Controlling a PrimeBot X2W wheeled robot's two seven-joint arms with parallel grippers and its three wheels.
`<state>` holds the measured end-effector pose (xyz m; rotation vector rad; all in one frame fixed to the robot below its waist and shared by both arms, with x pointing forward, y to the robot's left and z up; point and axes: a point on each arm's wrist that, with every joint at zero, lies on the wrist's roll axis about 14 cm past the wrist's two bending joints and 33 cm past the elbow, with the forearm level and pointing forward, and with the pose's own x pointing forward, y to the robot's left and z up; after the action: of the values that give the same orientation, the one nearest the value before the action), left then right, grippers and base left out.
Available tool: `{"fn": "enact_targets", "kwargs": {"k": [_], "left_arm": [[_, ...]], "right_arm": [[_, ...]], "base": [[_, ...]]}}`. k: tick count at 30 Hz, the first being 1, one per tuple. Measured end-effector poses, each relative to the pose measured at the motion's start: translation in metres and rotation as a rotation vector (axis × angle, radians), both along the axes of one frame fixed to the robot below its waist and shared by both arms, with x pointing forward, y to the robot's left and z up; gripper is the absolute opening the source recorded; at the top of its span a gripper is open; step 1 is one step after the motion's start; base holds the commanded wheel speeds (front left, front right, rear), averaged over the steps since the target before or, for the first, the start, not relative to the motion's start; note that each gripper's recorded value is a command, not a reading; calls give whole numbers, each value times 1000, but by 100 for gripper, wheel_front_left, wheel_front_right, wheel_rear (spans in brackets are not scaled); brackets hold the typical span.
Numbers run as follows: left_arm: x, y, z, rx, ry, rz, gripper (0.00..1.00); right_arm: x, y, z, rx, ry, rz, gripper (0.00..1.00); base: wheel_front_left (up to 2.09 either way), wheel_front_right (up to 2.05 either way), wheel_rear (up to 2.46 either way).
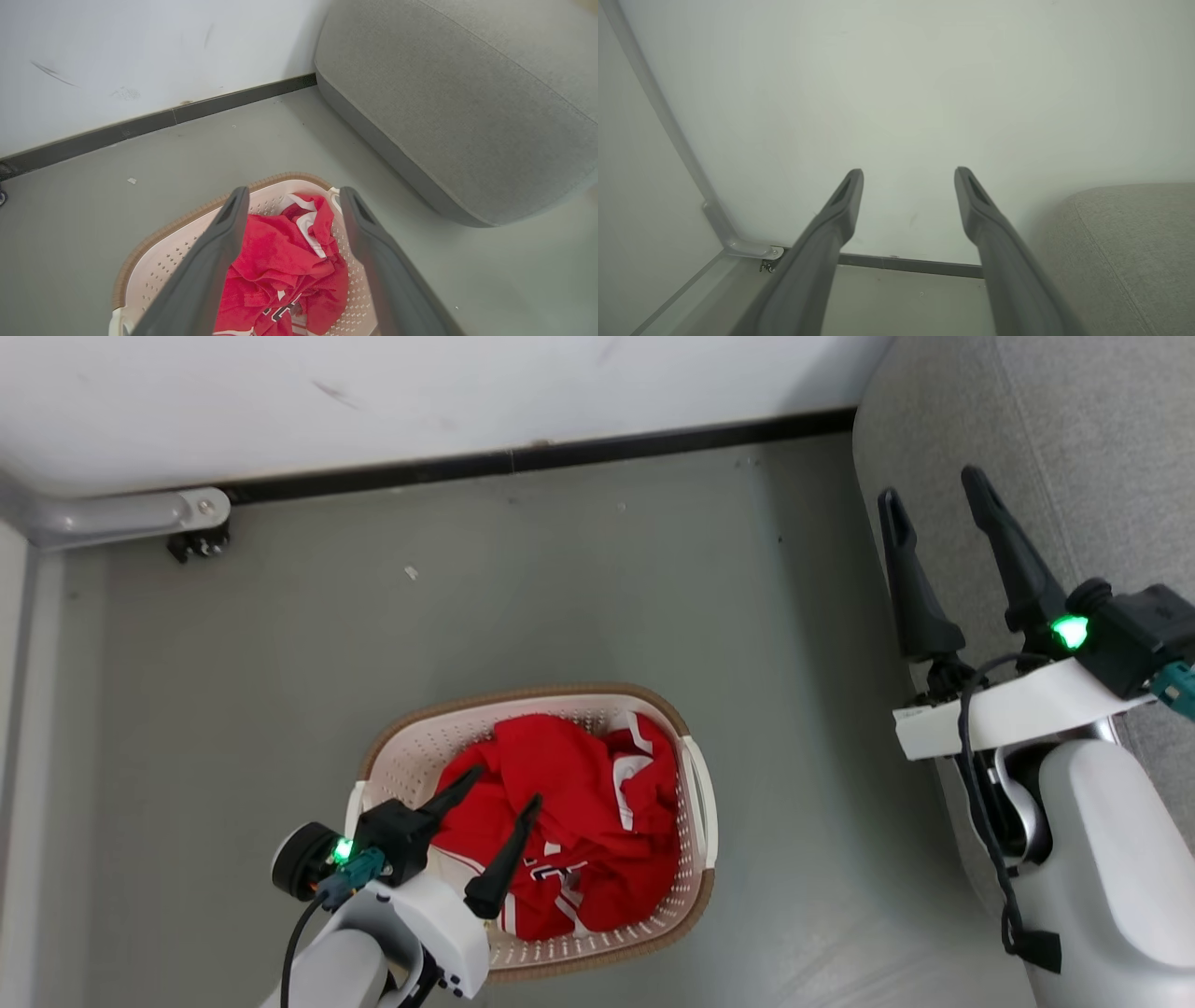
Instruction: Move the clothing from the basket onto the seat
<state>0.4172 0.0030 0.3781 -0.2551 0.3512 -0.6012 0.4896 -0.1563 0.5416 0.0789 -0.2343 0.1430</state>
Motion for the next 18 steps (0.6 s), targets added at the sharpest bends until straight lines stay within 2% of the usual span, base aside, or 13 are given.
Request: {"fn": "enact_targets", "kwargs": {"k": [8, 18], "left_arm": [[11, -14, -38, 56, 86, -76, 100], [24, -19, -89, 102, 230, -111, 100]], "right_arm": [[23, 0, -8, -12, -5, 8, 100], [47, 2, -28, -23, 10, 23, 100]], "base": [[0, 0, 0], [0, 0, 0]]}}
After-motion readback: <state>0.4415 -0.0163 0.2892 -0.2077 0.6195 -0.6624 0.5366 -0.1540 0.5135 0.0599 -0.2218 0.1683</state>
